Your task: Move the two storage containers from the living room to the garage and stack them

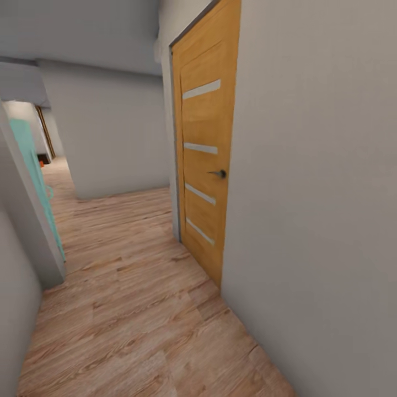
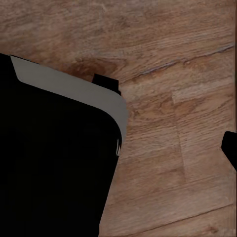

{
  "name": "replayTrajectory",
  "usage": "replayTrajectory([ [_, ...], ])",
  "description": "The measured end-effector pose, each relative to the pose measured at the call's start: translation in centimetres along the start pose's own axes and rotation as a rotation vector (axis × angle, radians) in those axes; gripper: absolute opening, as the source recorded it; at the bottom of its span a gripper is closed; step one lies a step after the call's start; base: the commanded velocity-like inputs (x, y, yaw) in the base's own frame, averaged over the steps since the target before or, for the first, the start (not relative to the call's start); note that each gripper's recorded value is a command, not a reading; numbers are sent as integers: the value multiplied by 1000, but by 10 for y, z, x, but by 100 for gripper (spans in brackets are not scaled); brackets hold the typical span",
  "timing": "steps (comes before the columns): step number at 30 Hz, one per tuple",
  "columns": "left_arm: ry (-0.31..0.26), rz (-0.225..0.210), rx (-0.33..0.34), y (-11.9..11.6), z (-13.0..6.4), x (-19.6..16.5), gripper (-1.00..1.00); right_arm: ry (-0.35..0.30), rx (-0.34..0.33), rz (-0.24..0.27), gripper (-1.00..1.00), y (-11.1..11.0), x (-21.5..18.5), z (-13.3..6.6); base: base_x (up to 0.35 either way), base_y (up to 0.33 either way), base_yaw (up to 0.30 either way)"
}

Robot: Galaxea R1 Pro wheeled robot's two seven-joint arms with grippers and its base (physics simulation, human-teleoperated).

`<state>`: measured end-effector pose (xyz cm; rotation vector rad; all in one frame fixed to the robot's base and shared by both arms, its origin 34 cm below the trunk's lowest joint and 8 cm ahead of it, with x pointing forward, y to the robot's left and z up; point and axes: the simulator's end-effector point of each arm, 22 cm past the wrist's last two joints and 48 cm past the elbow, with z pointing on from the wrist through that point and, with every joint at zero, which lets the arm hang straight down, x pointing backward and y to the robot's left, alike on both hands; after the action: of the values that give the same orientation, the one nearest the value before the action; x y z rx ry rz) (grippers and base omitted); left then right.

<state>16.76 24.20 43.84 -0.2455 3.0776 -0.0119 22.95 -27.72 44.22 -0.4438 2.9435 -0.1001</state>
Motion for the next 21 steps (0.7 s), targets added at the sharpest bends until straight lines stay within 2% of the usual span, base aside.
replayTrajectory([
  [5, -42, -4, -1, 0, 0, -8, 100, 1, 0, 1, 100, 0, 1, 0, 322, 0, 272],
  [13, -56, -6, -2, 1, 0, -10, 100, 5, 7, 1, 100, -5, 3, 0, 322, 0, 270],
  [21, -58, -6, -3, 2, 0, -11, 100, 8, 14, 1, 100, -11, 5, 0, 322, 0, 75],
])
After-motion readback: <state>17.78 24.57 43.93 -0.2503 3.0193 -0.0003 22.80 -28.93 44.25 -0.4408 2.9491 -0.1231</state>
